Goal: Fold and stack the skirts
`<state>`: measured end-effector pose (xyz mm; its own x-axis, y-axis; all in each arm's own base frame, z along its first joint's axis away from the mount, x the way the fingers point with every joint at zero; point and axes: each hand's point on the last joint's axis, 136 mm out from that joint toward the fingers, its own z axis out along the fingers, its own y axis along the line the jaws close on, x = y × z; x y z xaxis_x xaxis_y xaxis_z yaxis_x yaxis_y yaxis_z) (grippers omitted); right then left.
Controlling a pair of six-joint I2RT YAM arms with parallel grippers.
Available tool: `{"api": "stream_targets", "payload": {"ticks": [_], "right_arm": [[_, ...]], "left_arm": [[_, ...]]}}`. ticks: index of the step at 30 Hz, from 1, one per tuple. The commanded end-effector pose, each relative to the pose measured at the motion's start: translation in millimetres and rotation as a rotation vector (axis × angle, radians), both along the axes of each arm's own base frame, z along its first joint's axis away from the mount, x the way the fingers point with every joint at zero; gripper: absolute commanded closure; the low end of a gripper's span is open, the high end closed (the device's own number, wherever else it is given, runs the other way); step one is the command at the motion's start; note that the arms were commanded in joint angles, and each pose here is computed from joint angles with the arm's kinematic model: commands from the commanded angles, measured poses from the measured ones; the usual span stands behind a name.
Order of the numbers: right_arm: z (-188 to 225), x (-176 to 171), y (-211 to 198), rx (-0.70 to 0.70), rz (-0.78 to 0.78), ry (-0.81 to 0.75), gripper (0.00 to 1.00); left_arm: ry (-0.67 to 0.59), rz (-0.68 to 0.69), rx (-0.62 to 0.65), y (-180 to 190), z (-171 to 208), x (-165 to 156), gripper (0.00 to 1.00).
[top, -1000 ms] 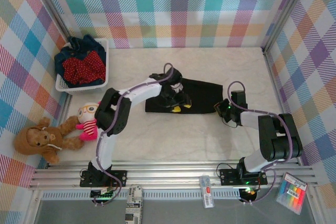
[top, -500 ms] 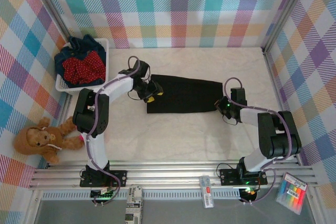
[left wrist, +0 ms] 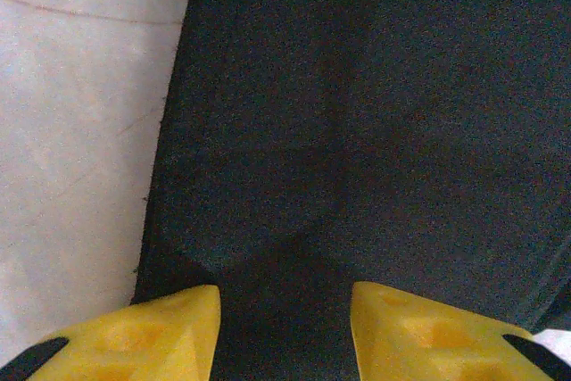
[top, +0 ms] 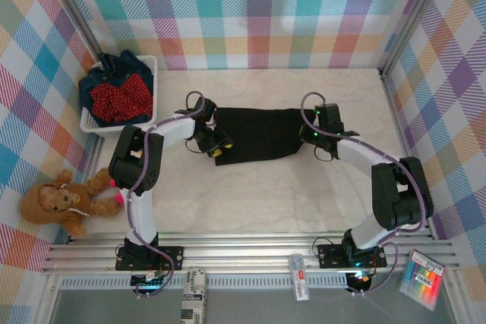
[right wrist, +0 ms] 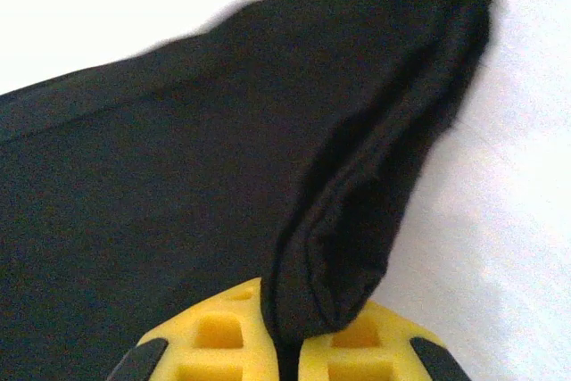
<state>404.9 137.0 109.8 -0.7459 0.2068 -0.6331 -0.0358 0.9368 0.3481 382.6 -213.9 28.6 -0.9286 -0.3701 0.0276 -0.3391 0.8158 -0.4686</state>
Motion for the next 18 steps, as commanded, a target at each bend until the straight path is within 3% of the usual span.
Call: {"api": "stream_targets", "payload": {"ticks": [1, 4, 7, 13, 18], "right_arm": [[33, 3, 50, -0.171, 0.285, -0.142, 1.0], [38, -9, 111, -0.217, 0.535, -0.193, 1.0], [27, -19, 156, -0.162, 0.682, -0.165, 1.0], [-2, -24, 206, 0.032, 0.748, -0.062, 1.0], [-32, -20, 210, 0.064, 0.681, 0.022, 1.0]], "left_arm": [[0.07, 0.008, 0.04, 8, -26, -16, 0.55], [0.068, 0.006, 0.023, 5, -24, -15, 0.55], [0.066, 0.011, 0.012, 4, -24, -14, 0.55], [0.074, 0.036, 0.009, 10, -29, -15, 0.55], [0.062, 0.054, -0.003, 16, -24, -12, 0.55]]}}
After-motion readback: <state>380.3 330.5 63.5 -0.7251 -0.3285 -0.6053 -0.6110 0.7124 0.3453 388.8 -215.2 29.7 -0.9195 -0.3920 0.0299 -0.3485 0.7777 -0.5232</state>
